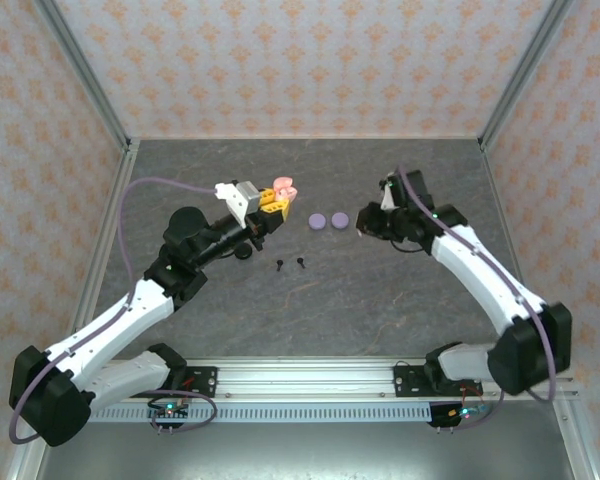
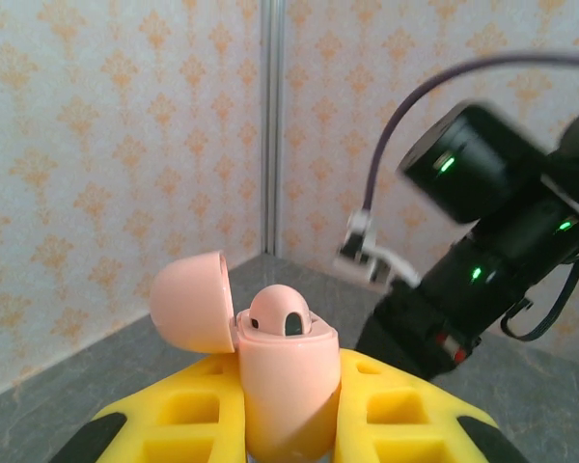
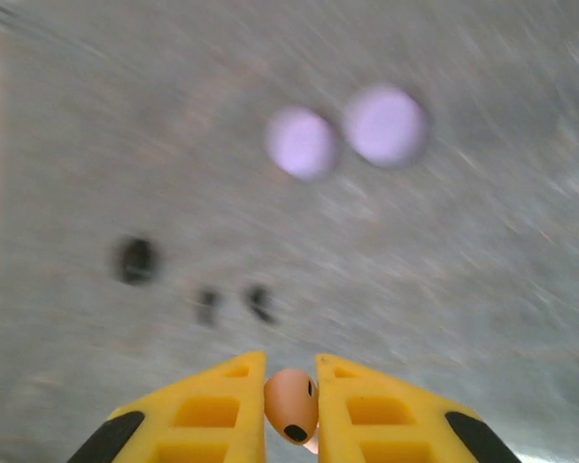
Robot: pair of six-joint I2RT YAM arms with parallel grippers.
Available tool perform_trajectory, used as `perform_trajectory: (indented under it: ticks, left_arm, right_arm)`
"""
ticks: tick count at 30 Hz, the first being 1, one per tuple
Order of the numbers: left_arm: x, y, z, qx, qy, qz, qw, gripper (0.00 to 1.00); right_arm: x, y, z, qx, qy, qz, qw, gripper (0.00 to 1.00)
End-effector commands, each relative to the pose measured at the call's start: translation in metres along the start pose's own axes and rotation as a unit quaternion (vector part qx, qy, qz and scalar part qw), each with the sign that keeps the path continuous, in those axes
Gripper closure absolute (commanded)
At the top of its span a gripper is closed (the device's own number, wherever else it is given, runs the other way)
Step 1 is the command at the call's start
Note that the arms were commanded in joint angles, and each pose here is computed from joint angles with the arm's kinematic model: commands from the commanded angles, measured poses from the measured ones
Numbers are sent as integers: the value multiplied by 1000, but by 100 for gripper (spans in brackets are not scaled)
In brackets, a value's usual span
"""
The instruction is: Insert the wireless bluetooth earbuds into the charging case
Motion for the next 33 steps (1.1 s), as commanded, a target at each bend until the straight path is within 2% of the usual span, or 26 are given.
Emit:
perform_trajectory:
  ticks: [1, 5, 8, 15, 25, 33]
  left_arm:
    - [5, -10, 43, 10, -68, -16, 997, 100]
    - [14, -15, 55, 16, -81, -34, 996, 100]
    - [21, -16, 60, 18, -86, -43, 995, 100]
    - [30, -15, 64, 17, -94, -49, 994, 100]
    - [32, -16, 60, 12, -94, -57, 994, 100]
    - [31, -13, 55, 11, -91, -51, 994, 100]
  right_arm:
    - [-52, 70, 62, 21, -124, 149, 981, 84]
    - [-100, 117, 103, 16, -201, 240, 950, 83]
    - [-127, 148, 117, 0, -233, 283, 930, 83]
    - [-140, 193, 117, -30, -249, 326, 911, 82]
    - [-116, 212, 102, -37, -218, 337, 915, 82]
    - [-105, 212, 95, -34, -202, 332, 921, 82]
Point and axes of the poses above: each hand's point on the last joint's axis, 136 mm out from that joint toward the fingers, its own x axis out along the fingers, its own y axis along the line the jaws close on, z = x × y, the point moved 1 cm from there along -x, back along the fingers, and after that the axes turned 9 degrees about -x, right-handed, at the moved point
